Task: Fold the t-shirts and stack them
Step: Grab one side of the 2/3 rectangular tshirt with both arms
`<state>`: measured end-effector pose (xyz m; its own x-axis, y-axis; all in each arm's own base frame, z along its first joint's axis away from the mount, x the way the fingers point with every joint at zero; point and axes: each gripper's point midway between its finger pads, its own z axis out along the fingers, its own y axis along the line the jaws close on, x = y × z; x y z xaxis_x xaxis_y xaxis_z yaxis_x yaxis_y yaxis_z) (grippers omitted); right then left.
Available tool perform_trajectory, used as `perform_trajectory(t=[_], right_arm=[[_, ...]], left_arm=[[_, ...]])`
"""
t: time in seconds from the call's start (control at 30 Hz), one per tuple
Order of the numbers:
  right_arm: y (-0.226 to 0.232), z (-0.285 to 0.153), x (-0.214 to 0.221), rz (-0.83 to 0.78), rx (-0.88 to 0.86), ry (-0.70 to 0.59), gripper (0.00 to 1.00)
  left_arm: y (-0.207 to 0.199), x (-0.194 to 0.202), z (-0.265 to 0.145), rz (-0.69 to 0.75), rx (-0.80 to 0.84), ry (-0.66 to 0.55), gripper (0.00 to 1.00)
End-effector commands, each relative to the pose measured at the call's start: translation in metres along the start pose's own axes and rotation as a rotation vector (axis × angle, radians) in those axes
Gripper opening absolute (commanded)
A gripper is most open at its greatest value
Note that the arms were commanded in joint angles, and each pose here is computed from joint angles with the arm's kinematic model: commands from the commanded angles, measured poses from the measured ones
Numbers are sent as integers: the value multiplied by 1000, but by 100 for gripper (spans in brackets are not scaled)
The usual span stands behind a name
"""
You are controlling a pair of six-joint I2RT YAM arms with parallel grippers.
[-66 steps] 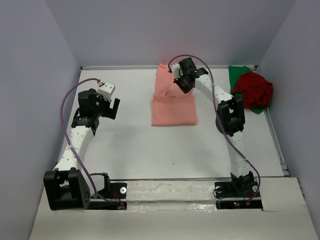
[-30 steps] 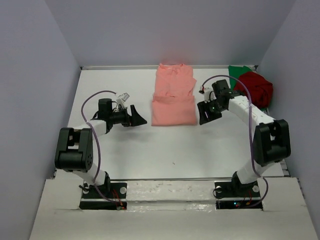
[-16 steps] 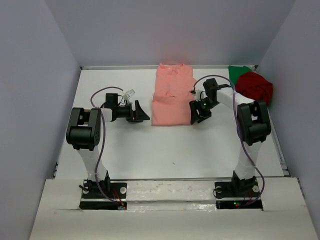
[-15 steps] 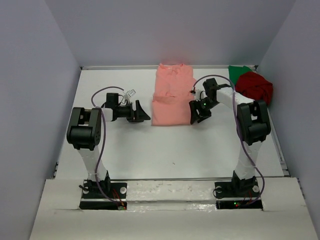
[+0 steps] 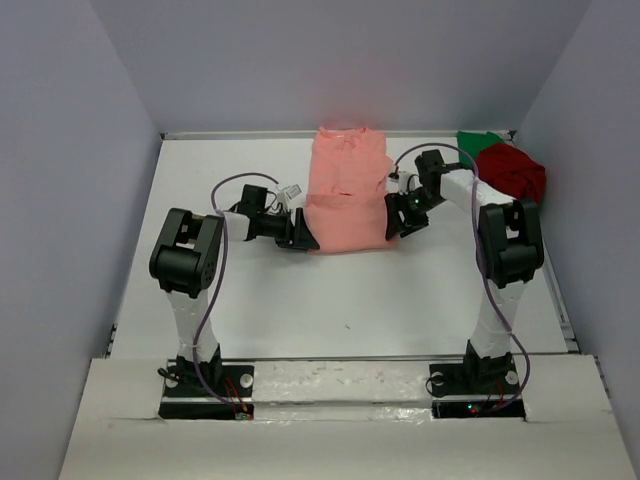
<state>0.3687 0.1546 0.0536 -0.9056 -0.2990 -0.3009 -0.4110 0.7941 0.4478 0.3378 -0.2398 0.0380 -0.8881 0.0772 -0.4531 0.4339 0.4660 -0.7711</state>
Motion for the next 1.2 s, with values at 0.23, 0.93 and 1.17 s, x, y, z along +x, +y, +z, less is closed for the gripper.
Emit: perform_trajectory(t=[0.23,0.93,1.17], right_arm=[[0,-33,-22,-57,4,-102,65],[-8,-26,-16,-59,3,-94,66],[-11,-29,-17,-65,2,-101,66]], left_arm=[[42,16,-32,14,-393,57,63],[15,47,-2,88,-336,182,68],[22,65,1,103,-386,205,62]])
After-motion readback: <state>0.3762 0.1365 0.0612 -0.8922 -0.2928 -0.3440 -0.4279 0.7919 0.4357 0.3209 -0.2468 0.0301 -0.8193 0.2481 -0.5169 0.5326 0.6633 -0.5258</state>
